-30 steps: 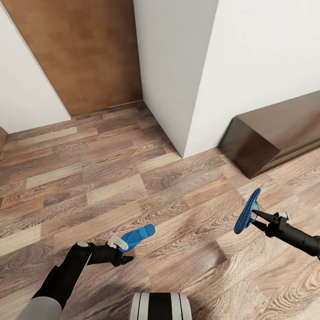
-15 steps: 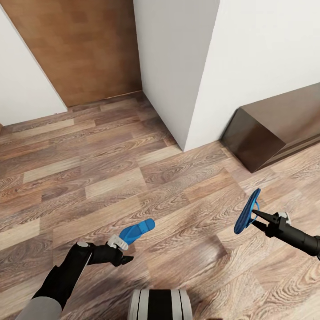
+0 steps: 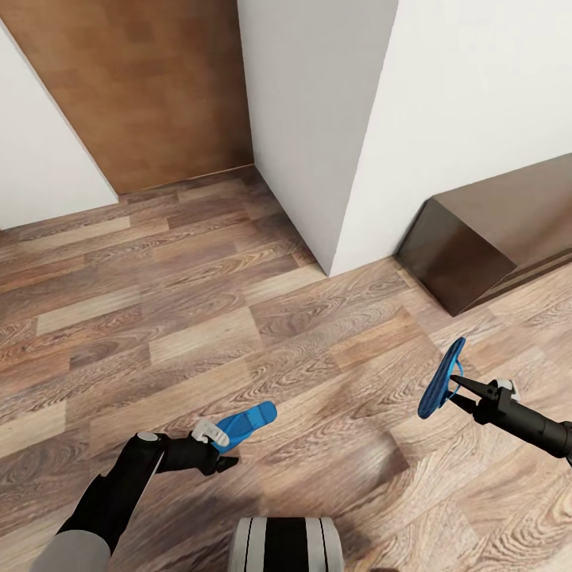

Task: In the bedroom, move the book from the bed onto either nightstand, and place the two sandals side by side next to the bed.

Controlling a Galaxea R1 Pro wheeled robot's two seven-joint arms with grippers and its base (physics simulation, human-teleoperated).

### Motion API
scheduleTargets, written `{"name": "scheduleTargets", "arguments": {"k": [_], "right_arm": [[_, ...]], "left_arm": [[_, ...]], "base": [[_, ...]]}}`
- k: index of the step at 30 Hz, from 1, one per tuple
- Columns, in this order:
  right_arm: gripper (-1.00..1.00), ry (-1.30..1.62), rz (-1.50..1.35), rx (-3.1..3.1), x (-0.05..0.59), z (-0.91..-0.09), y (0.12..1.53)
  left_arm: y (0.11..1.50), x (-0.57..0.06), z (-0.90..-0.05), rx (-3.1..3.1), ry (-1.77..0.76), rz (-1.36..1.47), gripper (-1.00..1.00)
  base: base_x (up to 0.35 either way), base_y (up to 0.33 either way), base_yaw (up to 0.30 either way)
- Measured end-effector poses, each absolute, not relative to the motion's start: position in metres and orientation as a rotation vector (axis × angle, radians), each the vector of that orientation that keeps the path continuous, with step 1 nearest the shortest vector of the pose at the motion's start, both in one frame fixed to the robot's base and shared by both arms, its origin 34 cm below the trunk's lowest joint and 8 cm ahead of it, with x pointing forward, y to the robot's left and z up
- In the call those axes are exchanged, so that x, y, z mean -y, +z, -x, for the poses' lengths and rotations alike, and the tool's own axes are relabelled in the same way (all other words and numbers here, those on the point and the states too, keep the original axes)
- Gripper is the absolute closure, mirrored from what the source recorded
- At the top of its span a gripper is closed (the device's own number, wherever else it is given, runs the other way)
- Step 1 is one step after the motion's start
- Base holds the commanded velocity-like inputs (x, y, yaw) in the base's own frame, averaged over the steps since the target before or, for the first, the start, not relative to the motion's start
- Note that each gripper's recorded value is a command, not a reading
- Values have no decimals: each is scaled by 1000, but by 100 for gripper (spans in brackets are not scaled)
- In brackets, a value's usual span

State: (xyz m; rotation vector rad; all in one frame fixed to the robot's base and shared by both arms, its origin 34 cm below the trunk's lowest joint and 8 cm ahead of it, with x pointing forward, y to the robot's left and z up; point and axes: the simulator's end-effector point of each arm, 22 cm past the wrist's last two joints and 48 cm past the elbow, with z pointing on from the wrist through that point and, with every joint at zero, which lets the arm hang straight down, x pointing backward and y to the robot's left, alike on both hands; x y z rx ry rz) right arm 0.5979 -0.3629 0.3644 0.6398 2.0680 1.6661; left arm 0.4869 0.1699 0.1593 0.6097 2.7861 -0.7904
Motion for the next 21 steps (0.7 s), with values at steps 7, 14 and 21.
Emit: {"name": "scheduleTargets", "arguments": {"k": [7,14,21], "right_arm": [[100,1666,-639,-2068,363,-598,365],[100,1665,-638,-2068,363,-598,365],[100,1665,-638,-2068,363,-598,364]], "left_arm": [[160,-170,-487,-2785,-790,-611,-100],[159,-170,-487,-2785,-790,-611,-100],[159,-170,-487,-2786,-789,-611,-100]], "base": [[94,0,0],[177,0,0],[12,0,0]]}}
